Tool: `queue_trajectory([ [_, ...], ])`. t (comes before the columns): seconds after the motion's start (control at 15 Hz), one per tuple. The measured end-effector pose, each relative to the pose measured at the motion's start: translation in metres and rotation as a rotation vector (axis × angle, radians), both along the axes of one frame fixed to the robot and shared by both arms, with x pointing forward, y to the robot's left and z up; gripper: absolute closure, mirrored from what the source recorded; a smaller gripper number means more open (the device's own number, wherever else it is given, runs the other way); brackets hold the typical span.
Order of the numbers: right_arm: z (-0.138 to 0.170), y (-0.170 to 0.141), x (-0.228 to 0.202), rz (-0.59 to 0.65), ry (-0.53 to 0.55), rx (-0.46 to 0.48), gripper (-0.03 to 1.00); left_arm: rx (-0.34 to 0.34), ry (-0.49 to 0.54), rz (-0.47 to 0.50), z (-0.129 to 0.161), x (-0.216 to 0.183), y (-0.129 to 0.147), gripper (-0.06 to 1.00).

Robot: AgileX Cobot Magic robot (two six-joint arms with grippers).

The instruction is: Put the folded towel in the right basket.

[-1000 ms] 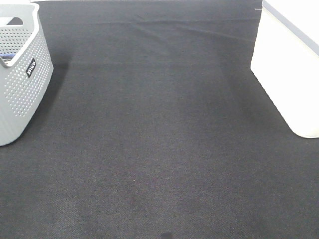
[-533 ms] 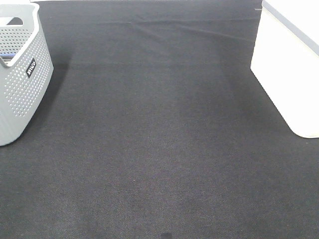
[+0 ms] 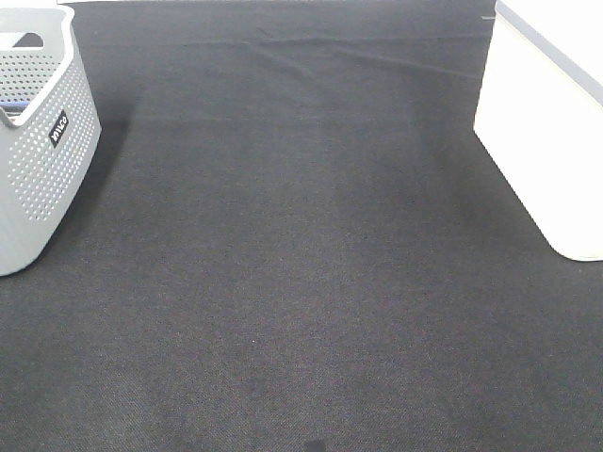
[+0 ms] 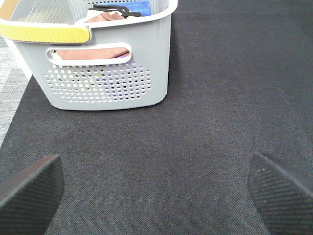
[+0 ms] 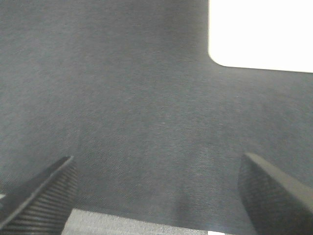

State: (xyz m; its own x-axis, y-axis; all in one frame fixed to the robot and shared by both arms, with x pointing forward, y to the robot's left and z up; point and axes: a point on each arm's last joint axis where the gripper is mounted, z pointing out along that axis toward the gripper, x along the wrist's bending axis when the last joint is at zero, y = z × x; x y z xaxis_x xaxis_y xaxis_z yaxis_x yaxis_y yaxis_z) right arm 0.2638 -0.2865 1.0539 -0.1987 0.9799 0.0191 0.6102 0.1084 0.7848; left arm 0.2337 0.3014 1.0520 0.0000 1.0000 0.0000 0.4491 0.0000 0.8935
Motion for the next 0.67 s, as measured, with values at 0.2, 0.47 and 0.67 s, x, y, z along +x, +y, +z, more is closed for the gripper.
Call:
queue_trajectory([
  [0.2, 0.001, -0.002, -0.009, -0.094, -0.066, 0.002, 0.13, 0.0, 0.0, 0.0, 0.0, 0.0, 0.0, -0.03],
  [0.47, 0.0, -0.001, -0.031, -0.163, -0.206, 0.002, 0.13, 0.0, 0.0, 0.0, 0.0, 0.0, 0.0, -0.03],
  [0.67, 0.001, 0.0, -0.031, -0.159, -0.209, 0.01, 0.13, 0.0, 0.0, 0.0, 0.0, 0.0, 0.0, -0.03],
])
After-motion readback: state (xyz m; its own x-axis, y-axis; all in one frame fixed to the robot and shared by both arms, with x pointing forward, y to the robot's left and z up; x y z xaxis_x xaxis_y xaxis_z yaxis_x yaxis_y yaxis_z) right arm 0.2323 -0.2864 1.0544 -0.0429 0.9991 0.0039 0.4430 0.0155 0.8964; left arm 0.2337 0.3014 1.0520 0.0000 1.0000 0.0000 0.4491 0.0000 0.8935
